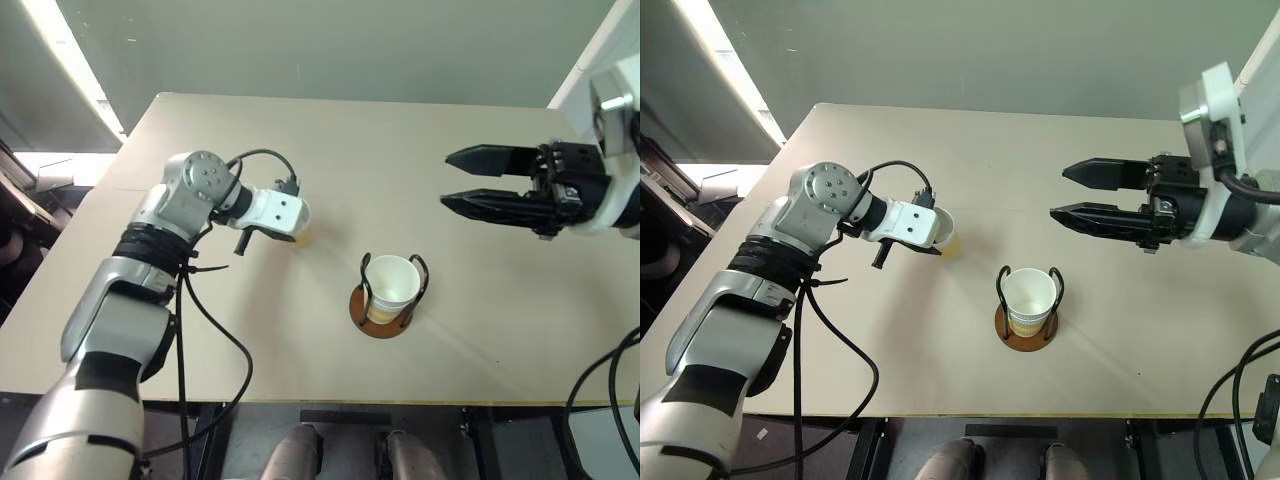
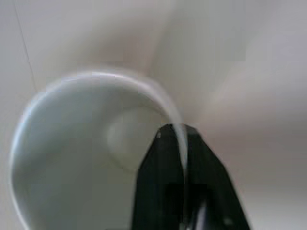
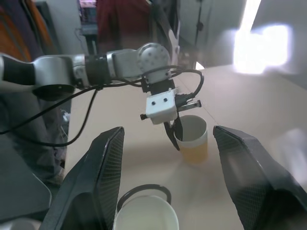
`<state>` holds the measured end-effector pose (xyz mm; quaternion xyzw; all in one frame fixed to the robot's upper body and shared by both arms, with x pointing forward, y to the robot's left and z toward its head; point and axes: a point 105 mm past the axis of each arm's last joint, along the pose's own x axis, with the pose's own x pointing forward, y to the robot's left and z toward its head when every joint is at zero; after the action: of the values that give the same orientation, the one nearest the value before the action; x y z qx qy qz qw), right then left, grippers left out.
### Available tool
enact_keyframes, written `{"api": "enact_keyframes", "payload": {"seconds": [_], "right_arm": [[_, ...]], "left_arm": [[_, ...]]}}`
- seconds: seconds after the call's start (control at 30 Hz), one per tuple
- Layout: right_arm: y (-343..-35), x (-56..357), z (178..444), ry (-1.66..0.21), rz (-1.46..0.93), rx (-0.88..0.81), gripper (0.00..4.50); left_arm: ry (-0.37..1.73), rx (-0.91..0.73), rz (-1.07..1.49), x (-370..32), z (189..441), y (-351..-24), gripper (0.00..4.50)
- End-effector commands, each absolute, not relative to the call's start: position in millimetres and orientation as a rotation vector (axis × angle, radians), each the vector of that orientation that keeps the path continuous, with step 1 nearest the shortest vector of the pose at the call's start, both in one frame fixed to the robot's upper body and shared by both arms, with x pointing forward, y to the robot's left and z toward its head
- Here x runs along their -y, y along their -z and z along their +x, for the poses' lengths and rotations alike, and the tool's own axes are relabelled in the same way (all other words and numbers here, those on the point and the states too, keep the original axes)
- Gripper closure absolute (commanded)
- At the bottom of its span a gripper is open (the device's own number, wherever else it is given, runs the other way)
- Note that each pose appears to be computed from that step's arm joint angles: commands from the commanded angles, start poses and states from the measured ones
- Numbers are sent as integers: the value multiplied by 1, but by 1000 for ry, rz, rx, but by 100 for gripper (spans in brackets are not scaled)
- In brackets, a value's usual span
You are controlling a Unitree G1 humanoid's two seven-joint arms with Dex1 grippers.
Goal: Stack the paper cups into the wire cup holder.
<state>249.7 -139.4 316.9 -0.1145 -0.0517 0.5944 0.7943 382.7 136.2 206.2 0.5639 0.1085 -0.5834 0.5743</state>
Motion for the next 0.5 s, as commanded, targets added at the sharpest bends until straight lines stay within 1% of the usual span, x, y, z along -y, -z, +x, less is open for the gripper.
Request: {"api": "enact_keyframes", "payload": {"seconds": [0.03,0.13,0.3,0.4,0.5], "right_arm": [[-327,153,244,-1265,-301,196,144],[-321,161,244,-1274,-316,179,144],[-310,169,237,-1327,-349,104,144],[-302,174,233,-1349,-385,47,144],[-297,178,229,-1365,-404,8,144]], "left_arm": [[1410,-140,1330,-125,367,-248,447],[1443,-89,1339,-117,355,-265,447],[1507,14,1315,-93,333,-297,447],[1555,64,1284,-78,323,-310,447],[1619,102,1276,-61,313,-315,447]]}}
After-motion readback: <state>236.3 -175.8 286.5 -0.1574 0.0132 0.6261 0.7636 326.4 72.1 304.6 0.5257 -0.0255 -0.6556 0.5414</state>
